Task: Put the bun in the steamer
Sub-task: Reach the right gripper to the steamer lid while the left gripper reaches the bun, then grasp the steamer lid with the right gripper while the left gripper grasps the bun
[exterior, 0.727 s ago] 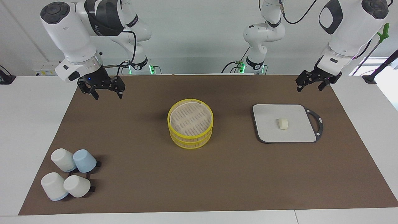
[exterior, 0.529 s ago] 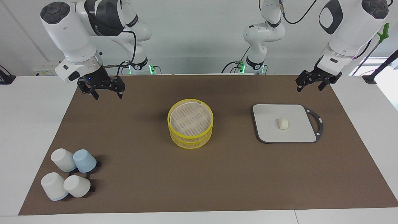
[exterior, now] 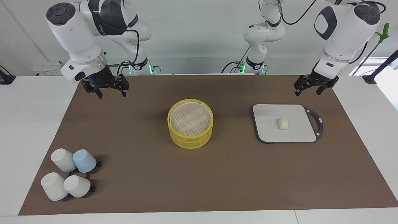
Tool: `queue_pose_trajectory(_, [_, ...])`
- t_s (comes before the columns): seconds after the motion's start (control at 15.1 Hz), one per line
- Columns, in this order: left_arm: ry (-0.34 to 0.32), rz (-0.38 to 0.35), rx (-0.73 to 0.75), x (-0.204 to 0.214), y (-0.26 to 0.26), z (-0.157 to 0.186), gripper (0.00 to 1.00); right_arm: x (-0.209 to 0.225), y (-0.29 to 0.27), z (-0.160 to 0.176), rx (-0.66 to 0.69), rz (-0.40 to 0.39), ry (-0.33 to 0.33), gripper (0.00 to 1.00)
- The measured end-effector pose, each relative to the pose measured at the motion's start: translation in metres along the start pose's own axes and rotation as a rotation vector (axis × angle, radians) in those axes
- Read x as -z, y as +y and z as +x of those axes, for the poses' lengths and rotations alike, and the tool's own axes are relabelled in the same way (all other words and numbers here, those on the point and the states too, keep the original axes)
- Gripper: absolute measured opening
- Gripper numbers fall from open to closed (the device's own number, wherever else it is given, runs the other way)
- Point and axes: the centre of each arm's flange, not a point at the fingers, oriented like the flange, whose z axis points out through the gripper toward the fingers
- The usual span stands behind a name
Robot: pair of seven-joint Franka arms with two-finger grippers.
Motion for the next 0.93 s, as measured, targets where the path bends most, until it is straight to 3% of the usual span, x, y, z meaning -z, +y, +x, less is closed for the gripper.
queue_pose_trajectory(0.26, [-0.023, 0.000, -0.060, -0.076, -0.006, -0.016, 1.00, 0.018, -0.065, -0.001, 0.075, 0.050, 0.040, 1.00])
queue_pose_trajectory(0.46, [0.003, 0.001, -0.076, -0.133, -0.011, -0.030, 1.00, 0.015, -0.174, -0.003, 0.043, 0.044, 0.049, 1.00])
queue_pose_trajectory(0.66, [0.010, 0.000, -0.082, -0.174, -0.010, -0.039, 1.00, -0.020, -0.278, 0.006, 0.007, 0.035, 0.065, 1.00])
queue_pose_trajectory(0.93, [0.036, -0.002, -0.093, -0.205, -0.005, -0.032, 1.00, -0.077, -0.333, 0.027, 0.001, 0.041, 0.108, 1.00])
